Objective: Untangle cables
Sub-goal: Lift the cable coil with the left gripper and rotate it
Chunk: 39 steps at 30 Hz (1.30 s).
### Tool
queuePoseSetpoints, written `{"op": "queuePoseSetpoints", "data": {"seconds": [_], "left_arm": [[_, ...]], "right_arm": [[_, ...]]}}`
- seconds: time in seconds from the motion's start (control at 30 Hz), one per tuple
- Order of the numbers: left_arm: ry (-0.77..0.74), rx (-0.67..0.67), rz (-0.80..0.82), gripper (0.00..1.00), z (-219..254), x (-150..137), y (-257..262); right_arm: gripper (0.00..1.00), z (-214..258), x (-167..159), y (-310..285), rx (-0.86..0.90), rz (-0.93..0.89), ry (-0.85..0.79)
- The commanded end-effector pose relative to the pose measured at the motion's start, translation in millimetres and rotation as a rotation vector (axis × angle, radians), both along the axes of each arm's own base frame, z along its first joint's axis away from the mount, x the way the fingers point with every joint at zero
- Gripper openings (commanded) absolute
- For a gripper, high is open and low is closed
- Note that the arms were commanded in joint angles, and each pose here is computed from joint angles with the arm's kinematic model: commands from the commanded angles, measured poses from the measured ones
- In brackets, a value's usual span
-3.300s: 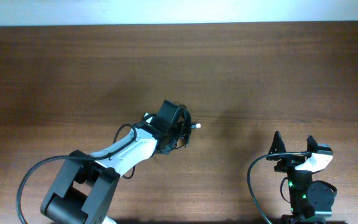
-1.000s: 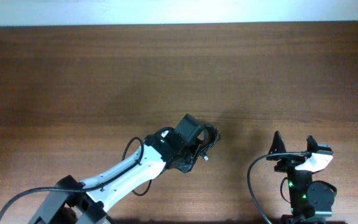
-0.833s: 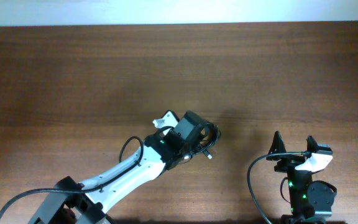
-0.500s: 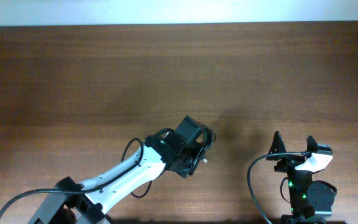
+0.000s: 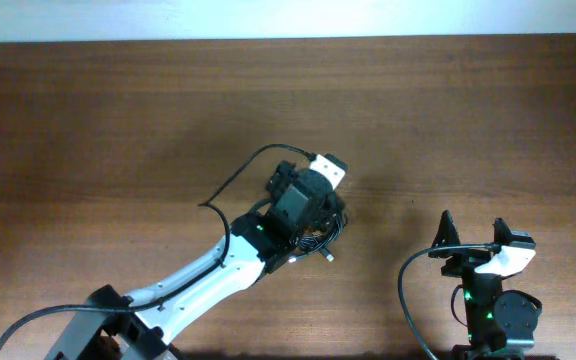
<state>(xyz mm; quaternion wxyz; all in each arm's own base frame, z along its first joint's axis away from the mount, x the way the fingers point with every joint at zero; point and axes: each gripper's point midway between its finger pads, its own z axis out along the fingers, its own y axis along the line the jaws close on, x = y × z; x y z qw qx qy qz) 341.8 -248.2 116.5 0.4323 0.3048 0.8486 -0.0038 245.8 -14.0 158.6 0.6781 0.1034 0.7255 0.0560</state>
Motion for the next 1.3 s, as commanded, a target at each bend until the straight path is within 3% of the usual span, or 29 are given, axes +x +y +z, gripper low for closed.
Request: {"op": "queuePoseSetpoints", "data": {"seconds": [0.0,0.13,0.23,0.3,0.37,0.4,0.47,0.53,0.6,0.63,0.67,0.7,0.77,0.83,0.9,0.93,1.13,1.27], "left_arm": [[0.021,0.263,-0.188,0.8,-32,-3,11],[0.075,0.406,-0.51,0.67,-76,-20,-6],[0.11,0.467,-0.579,0.57,-104,-24,-5],[0.139,0.444,-0.622,0.41,-115,-31,-11],[0.14,0.424,-0.638,0.04,-119,-31,-16],[0.112,0.436,-0.614,0.0,-116,-24,-15],[-0.014,0.49,-0.412,0.0,-90,11,-1],[-0.288,0.395,0.116,0.0,-3,61,39],[-0.426,0.246,0.39,0.01,55,66,66],[-0.447,0.096,0.533,0.05,77,59,81],[-0.426,0.001,0.584,0.13,84,51,88],[-0.384,-0.095,0.634,0.13,86,41,94],[-0.243,-0.279,0.712,0.01,75,18,101],[-0.079,-0.445,0.807,0.0,59,-2,107],[0.231,-0.723,0.976,0.0,32,-27,104],[0.341,-0.8,1.041,0.0,22,-34,103],[0.434,-0.875,1.164,0.0,12,-44,107],[0.528,-0.831,1.192,0.0,0,-61,106]], "right_arm": [[0.99,-4,0,0,-0.009,-0.002,0.008],[0.99,-4,0,0,-0.009,-0.002,0.008],[0.99,-4,0,0,-0.009,-0.002,0.008],[0.99,-4,0,0,-0.009,-0.002,0.008],[0.99,-4,0,0,-0.009,-0.002,0.008],[0.98,-4,0,0,-0.009,-0.002,0.008],[0.99,-4,0,0,-0.009,-0.002,0.008],[0.99,-4,0,0,-0.009,-0.002,0.008],[0.99,-4,0,0,-0.009,-0.002,0.008],[0.99,-4,0,0,-0.009,-0.002,0.008],[0.99,-4,0,0,-0.009,-0.002,0.008],[0.99,-4,0,0,-0.009,-0.002,0.008],[0.99,-4,0,0,-0.009,-0.002,0.008],[0.99,-4,0,0,-0.009,-0.002,0.008],[0.99,-4,0,0,-0.009,-0.002,0.008],[0.99,-4,0,0,-0.009,-0.002,0.008],[0.99,-4,0,0,-0.009,-0.002,0.008],[0.99,-4,0,0,-0.009,-0.002,0.008]]}}
